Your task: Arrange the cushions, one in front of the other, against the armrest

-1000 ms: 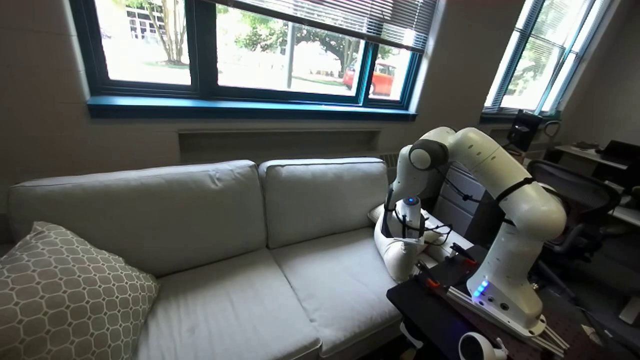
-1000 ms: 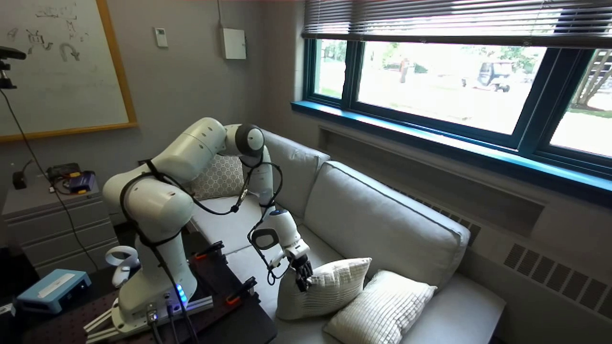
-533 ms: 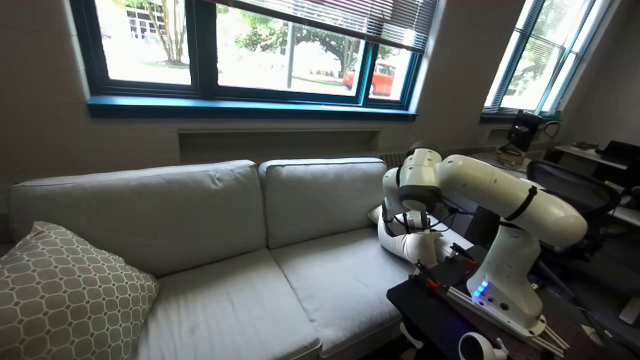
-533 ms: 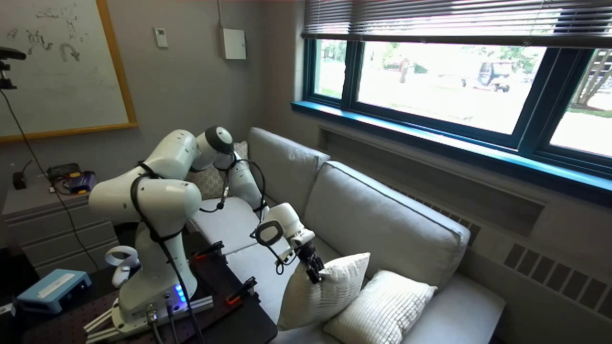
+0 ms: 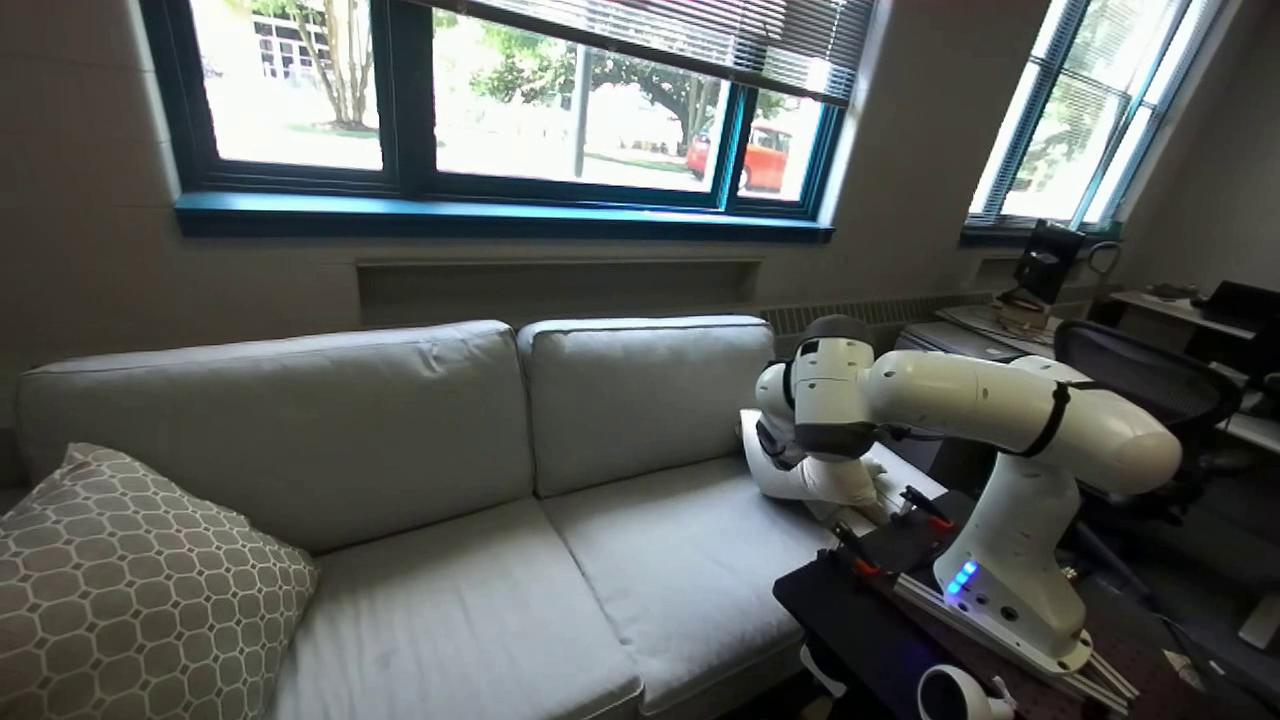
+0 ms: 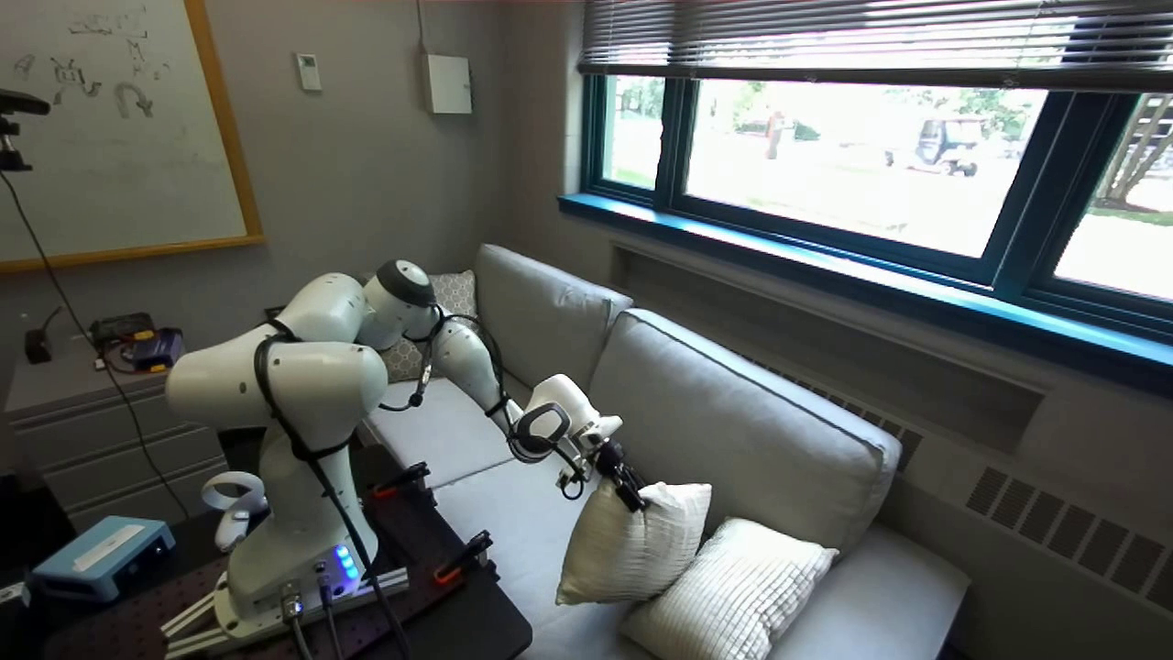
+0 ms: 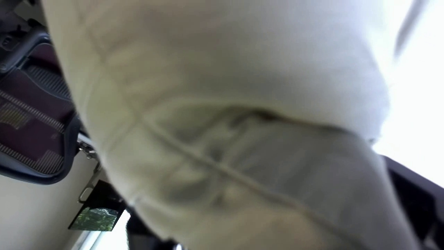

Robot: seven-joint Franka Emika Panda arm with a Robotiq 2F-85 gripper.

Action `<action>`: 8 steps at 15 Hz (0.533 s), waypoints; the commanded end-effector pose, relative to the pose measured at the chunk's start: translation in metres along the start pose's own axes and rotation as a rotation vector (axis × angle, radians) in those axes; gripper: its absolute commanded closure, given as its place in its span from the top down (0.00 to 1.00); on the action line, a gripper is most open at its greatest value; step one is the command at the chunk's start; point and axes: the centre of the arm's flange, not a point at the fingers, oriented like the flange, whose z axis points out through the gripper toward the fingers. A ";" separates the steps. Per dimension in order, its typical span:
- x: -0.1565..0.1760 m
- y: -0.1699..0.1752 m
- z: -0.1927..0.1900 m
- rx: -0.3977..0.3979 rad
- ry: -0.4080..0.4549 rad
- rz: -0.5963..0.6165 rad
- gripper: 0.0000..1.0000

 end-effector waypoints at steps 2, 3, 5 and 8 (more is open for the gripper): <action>0.007 -0.038 0.025 0.035 -0.004 0.042 0.07; 0.007 -0.040 0.029 0.037 -0.013 0.048 0.08; 0.000 -0.039 0.047 0.045 -0.057 0.056 0.08; -0.014 -0.029 0.077 0.075 -0.124 0.079 0.07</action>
